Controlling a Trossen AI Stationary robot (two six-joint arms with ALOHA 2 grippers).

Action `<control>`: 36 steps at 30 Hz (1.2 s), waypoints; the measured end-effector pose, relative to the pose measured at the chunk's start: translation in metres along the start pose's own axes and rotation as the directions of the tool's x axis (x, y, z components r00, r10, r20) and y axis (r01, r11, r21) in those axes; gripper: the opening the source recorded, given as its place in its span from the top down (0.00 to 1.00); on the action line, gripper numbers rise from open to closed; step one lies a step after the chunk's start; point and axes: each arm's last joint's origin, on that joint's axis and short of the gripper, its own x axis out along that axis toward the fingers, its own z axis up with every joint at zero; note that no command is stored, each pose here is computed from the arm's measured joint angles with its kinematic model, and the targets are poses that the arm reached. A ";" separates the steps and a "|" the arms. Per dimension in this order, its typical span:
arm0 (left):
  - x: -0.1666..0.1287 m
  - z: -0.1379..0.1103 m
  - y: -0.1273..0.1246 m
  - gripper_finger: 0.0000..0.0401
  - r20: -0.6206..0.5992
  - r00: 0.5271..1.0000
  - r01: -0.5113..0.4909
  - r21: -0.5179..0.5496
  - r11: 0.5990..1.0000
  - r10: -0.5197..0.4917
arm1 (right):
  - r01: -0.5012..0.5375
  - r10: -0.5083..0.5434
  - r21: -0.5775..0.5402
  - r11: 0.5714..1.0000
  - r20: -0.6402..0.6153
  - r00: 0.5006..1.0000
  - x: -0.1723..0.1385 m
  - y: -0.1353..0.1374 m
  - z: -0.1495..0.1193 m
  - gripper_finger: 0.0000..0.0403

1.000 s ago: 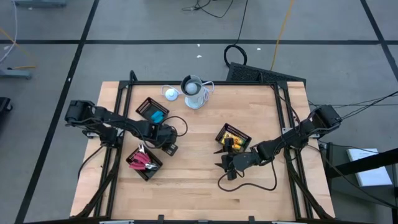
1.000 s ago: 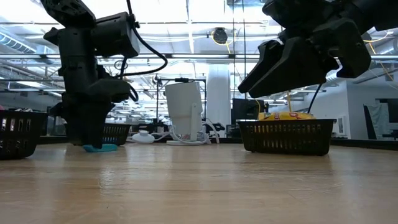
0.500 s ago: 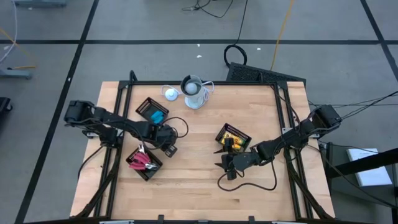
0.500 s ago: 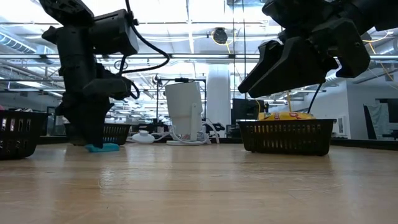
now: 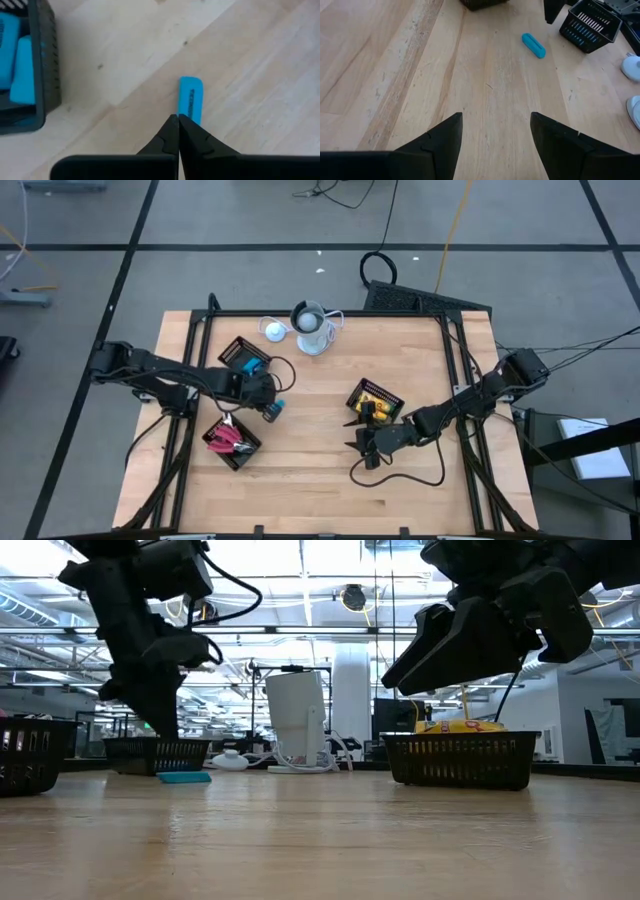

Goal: Pick & Place School Supplies
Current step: Put the blue eraser into the top black bin

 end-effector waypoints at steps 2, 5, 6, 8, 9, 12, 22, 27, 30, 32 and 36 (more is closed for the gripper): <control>0.000 0.001 -0.001 1.00 0.007 1.000 0.009 0.002 1.000 -0.009 | 0.000 0.000 0.000 1.000 0.000 1.000 0.000 0.000 0.000 0.44; 0.007 0.003 -0.005 0.96 -0.007 0.999 0.045 0.035 0.998 -0.045 | 0.000 0.000 0.000 1.000 -0.001 1.000 0.000 0.000 0.000 0.44; 0.009 0.003 -0.007 0.94 -0.019 0.997 0.070 0.044 0.997 -0.069 | 0.000 0.000 -0.001 1.000 -0.002 1.000 0.000 0.000 0.000 0.44; 0.013 0.005 -0.010 0.87 -0.034 0.993 0.112 0.058 0.992 -0.110 | 0.000 0.000 -0.001 1.000 -0.001 1.000 0.000 0.000 0.000 0.44; 0.015 0.005 -0.010 0.83 -0.042 0.993 0.114 0.068 0.991 -0.112 | 0.000 0.000 -0.002 1.000 -0.002 1.000 0.000 0.000 0.000 0.44; 0.020 0.006 -0.009 0.70 -0.056 0.994 0.096 0.080 0.992 -0.092 | 0.000 0.000 -0.003 1.000 -0.003 1.000 0.000 0.000 0.000 0.44; 0.044 0.007 -0.012 0.38 -0.091 0.991 0.109 0.081 0.991 -0.102 | 0.000 0.000 -0.012 1.000 -0.008 1.000 0.000 0.000 -0.001 0.44; 0.058 0.004 -0.012 0.37 -0.130 0.990 0.073 0.082 0.994 -0.062 | 0.000 0.000 -0.010 1.000 -0.009 1.000 0.000 0.000 -0.001 0.44; 0.059 0.003 -0.011 0.41 -0.134 0.990 0.052 0.066 0.996 -0.043 | 0.000 0.000 -0.010 1.000 -0.010 1.000 0.000 0.000 -0.001 0.44; 0.059 0.002 -0.010 0.47 -0.137 0.990 0.035 0.053 0.998 -0.028 | 0.000 0.000 -0.009 1.000 -0.009 1.000 0.000 0.000 -0.001 0.44; 0.058 -0.003 -0.007 0.65 -0.172 0.985 -0.003 0.059 0.998 0.013 | 0.000 0.000 -0.009 1.000 -0.009 1.000 0.000 0.000 -0.001 0.44</control>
